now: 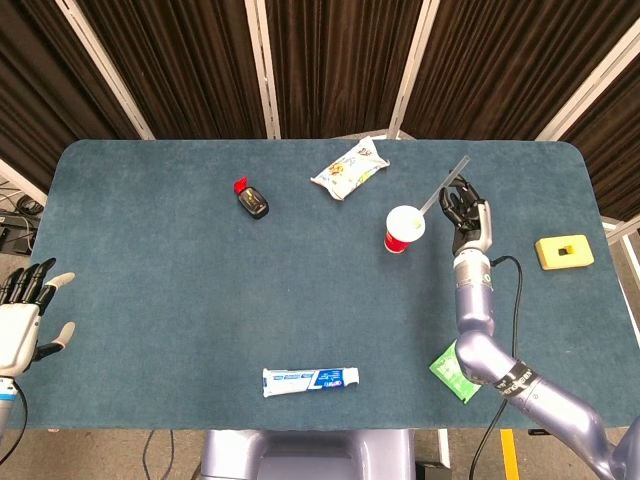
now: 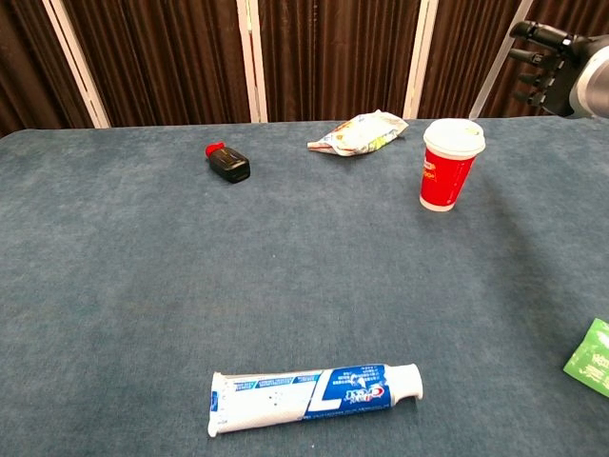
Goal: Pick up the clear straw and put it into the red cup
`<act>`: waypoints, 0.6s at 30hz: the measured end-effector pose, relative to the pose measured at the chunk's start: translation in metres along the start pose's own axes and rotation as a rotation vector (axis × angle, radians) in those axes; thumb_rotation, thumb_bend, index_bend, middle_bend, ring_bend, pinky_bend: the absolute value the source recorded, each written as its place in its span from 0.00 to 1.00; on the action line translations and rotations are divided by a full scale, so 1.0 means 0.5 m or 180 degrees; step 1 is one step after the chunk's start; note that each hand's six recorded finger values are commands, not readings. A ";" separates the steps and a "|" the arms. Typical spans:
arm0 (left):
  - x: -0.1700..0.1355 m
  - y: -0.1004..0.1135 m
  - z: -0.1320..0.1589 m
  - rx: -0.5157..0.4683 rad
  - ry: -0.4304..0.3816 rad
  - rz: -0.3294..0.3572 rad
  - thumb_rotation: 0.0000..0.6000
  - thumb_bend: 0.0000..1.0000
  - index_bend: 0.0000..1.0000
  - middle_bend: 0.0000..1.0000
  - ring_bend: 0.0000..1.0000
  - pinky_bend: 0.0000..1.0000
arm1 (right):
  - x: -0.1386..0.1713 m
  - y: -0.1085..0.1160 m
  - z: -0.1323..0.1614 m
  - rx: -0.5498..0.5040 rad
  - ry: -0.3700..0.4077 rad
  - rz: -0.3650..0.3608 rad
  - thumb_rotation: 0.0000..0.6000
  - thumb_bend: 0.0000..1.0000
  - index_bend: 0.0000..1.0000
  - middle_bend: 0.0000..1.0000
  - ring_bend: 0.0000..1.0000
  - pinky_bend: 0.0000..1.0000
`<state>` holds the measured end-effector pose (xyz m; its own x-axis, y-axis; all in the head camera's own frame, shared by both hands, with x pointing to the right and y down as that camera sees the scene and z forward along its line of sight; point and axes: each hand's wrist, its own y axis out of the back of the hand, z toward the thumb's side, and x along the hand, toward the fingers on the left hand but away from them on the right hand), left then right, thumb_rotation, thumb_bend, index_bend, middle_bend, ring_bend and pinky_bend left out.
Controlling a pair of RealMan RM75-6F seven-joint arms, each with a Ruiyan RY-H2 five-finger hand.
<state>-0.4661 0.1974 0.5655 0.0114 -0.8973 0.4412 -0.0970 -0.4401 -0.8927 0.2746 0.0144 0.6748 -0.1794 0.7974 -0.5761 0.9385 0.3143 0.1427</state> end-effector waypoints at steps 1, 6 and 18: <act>0.000 0.000 0.000 -0.0001 0.0001 -0.0001 1.00 0.38 0.20 0.00 0.00 0.00 | 0.000 0.001 -0.002 -0.0003 -0.0006 -0.0007 1.00 0.43 0.55 0.15 0.00 0.00; 0.000 0.000 0.000 -0.0002 0.0006 -0.0001 1.00 0.38 0.20 0.00 0.00 0.00 | 0.000 0.005 -0.007 -0.0022 -0.0032 -0.0020 1.00 0.43 0.55 0.15 0.00 0.00; 0.000 0.000 0.000 -0.0008 0.0013 -0.0005 1.00 0.38 0.20 0.00 0.00 0.00 | 0.002 -0.003 -0.016 -0.0047 -0.0076 -0.0004 1.00 0.43 0.55 0.15 0.00 0.00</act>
<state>-0.4661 0.1974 0.5656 0.0074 -0.8965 0.4431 -0.0996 -0.4416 -0.8917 0.2705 0.0191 0.6805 -0.1734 0.7846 -0.5953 0.9339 0.3230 0.1536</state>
